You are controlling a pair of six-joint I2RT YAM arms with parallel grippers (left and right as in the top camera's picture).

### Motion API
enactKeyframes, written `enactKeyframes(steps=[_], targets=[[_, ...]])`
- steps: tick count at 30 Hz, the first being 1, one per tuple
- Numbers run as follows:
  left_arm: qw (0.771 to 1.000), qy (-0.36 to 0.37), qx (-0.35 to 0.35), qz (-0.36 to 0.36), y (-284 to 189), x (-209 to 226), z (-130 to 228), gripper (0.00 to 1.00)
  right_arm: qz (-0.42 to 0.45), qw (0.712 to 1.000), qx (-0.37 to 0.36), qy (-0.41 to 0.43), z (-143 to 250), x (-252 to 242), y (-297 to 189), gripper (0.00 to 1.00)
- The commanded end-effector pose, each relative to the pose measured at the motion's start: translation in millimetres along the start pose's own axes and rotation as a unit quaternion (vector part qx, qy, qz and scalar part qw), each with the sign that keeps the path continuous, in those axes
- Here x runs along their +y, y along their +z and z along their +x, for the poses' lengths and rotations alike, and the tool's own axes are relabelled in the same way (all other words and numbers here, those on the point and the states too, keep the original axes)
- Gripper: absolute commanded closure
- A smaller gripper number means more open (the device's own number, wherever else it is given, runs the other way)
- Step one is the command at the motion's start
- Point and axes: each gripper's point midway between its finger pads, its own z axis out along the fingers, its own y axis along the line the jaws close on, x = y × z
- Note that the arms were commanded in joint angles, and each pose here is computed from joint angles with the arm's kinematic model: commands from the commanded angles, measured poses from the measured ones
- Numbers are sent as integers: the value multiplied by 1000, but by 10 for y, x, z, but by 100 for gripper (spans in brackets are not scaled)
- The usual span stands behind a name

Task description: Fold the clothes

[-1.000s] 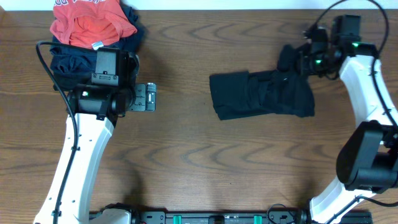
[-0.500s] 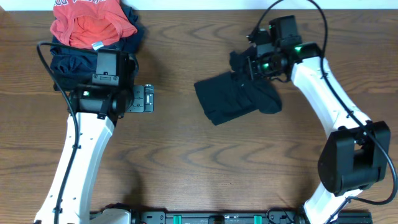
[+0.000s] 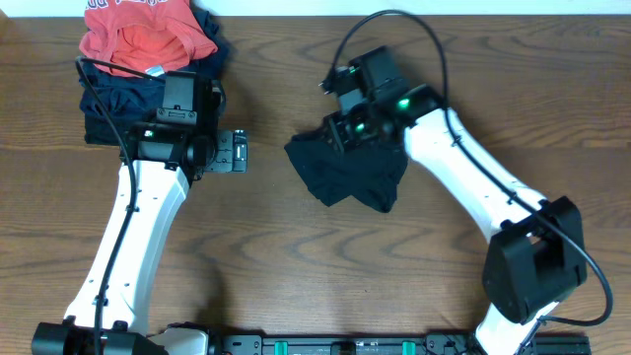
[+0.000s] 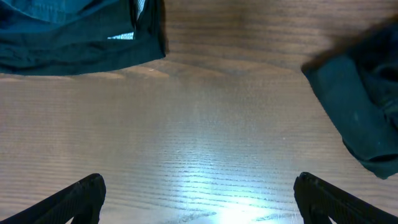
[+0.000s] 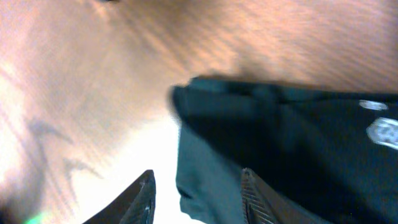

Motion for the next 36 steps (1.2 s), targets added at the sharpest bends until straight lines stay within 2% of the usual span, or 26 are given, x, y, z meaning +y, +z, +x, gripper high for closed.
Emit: enactKeyframes(steps=[1,7,10,14,17,22,28,30,32,33,34,35,36], targets=[[1000,-8,1,-9,20,49,13,2,-13,1000,-11,-9,-74,169,-49,57],[1000,-7,7,-9,20,50,43,2,6,999,-42,-4,-232,-49,-298,56],[1000,-7,9,-10,20,51,53,2,44,998,-52,8,-263,-383,-433,48],[1000,-7,7,-10,20,51,41,2,62,998,-32,2,-134,-744,-403,44],[1000,-7,7,-10,20,51,44,2,42,999,-7,8,9,-830,-309,41],[1000,-7,7,-10,20,51,44,2,17,999,42,31,268,-984,-123,29],[1000,-7,7,-10,20,51,44,2,-29,997,60,44,394,-1023,30,27],[1000,-7,7,-10,20,51,44,2,-38,996,67,47,433,-1008,48,32],[1000,-7,8,-9,20,50,45,2,-40,996,72,44,457,-1004,53,43],[1000,-7,8,-9,20,50,45,2,-41,996,72,44,460,-1000,53,64],[1000,-7,7,-10,20,51,44,2,-43,995,73,45,465,-990,51,80],[1000,-7,7,-10,20,51,43,2,-48,995,75,43,477,-974,48,87],[1000,-7,7,-10,20,51,43,2,-48,995,78,44,488,-972,46,91]])
